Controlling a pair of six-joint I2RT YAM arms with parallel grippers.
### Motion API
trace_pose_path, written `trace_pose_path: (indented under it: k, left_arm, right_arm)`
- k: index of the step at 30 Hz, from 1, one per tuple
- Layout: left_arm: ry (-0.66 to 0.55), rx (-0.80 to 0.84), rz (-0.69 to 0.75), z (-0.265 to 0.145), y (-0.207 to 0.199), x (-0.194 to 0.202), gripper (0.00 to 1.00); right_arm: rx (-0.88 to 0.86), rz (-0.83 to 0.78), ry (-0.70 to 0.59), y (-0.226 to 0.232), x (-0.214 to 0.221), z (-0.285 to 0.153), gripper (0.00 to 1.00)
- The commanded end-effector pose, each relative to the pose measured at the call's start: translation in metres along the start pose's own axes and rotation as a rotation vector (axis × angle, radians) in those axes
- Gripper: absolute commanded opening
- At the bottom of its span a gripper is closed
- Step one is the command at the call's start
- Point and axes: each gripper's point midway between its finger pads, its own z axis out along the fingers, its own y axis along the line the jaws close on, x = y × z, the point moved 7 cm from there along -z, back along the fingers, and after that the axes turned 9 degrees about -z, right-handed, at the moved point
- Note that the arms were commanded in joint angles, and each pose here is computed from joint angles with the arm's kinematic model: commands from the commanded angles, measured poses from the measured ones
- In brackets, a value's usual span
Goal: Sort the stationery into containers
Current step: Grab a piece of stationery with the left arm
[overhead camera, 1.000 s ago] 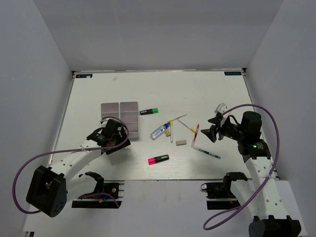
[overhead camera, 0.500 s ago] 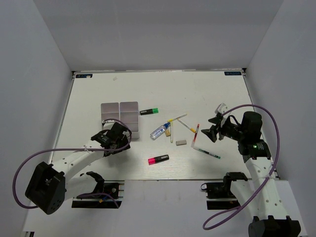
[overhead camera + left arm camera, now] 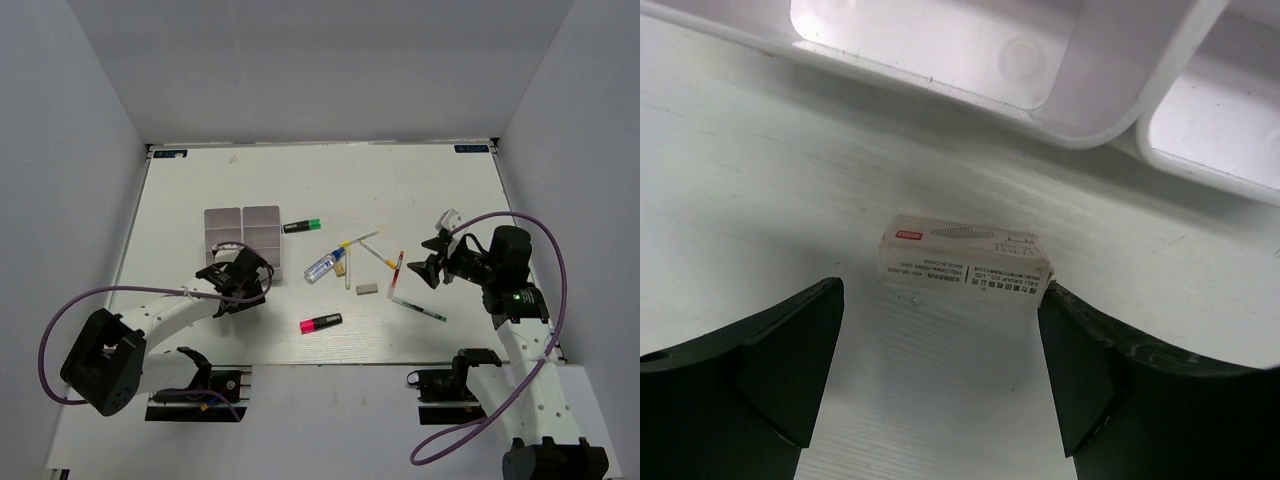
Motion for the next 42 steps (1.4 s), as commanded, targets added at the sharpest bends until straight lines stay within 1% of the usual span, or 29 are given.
trace_pose_path:
  k: [1, 3, 6, 10, 17, 20, 22, 27, 28, 30, 31, 33, 34, 35, 36, 37, 38, 39, 42]
  left_arm:
    - [-0.077, 0.035, -0.014, -0.005, -0.011, -0.015, 0.88]
    - [-0.104, 0.031, -0.020, -0.004, -0.011, -0.019, 0.88]
    - [-0.122, 0.041, -0.021, -0.004, -0.014, -0.022, 0.86]
    - [-0.128, 0.034, -0.020, 0.001, -0.015, -0.021, 0.81]
    - [-0.151, 0.014, -0.011, 0.004, -0.013, -0.020, 0.80]
    - [-0.156, 0.021, -0.015, 0.004, -0.014, -0.021, 0.77]
    - [-0.151, 0.014, -0.011, 0.006, -0.014, -0.020, 0.70]
    - [-0.143, 0.020, -0.010, 0.006, -0.015, -0.019, 0.61]
    - [-0.147, 0.027, -0.014, 0.004, -0.015, -0.020, 0.55]
    - [-0.127, 0.039, -0.013, 0.002, -0.015, -0.018, 0.48]
    - [-0.129, 0.047, -0.007, -0.001, -0.015, -0.017, 0.41]
    - [-0.110, 0.106, -0.011, -0.013, -0.019, -0.017, 0.32]
    - [-0.107, 0.131, -0.007, -0.018, -0.021, -0.019, 0.23]
    - [-0.091, 0.150, 0.010, -0.023, -0.020, -0.016, 0.20]
    - [-0.089, 0.205, 0.012, -0.036, -0.025, -0.020, 0.17]
    - [-0.082, 0.221, 0.019, -0.040, -0.025, -0.021, 0.17]
    - [-0.058, 0.235, 0.033, -0.046, -0.024, -0.019, 0.14]
    - [-0.051, 0.259, 0.048, -0.052, -0.026, -0.019, 0.11]
    - [-0.041, 0.333, 0.084, -0.071, -0.031, -0.027, 0.09]
  right_arm:
    - [-0.006, -0.023, -0.022, 0.001, -0.001, -0.001, 0.66]
    - [-0.005, -0.022, -0.021, 0.001, -0.001, -0.001, 0.66]
    - [-0.007, -0.021, -0.019, 0.002, 0.000, -0.001, 0.66]
    - [-0.007, -0.019, -0.016, 0.001, 0.001, -0.001, 0.66]
    - [-0.011, -0.017, -0.018, 0.002, 0.000, -0.001, 0.66]
    - [-0.007, -0.019, -0.017, 0.001, 0.001, -0.002, 0.66]
    - [-0.008, -0.019, -0.018, 0.002, 0.001, -0.002, 0.66]
    - [-0.013, -0.020, -0.019, 0.002, 0.001, -0.001, 0.66]
    - [-0.014, -0.016, -0.018, 0.003, 0.001, -0.002, 0.66]
    - [-0.016, -0.018, -0.020, 0.003, 0.001, -0.002, 0.66]
    - [-0.015, -0.020, -0.022, 0.002, 0.000, -0.002, 0.66]
    - [-0.017, -0.020, -0.018, 0.003, 0.001, -0.002, 0.66]
    - [-0.019, -0.021, -0.021, 0.003, 0.000, -0.002, 0.66]
    - [-0.023, -0.022, -0.022, 0.004, 0.000, -0.002, 0.64]
    - [-0.023, -0.019, -0.021, 0.003, 0.000, -0.002, 0.60]
    - [-0.027, -0.021, -0.026, 0.004, 0.000, -0.002, 0.58]
    - [-0.030, -0.023, -0.029, 0.004, -0.001, -0.002, 0.56]
    - [-0.033, -0.019, -0.028, 0.004, -0.001, -0.001, 0.55]
    - [-0.032, -0.019, -0.032, 0.003, -0.002, -0.002, 0.53]
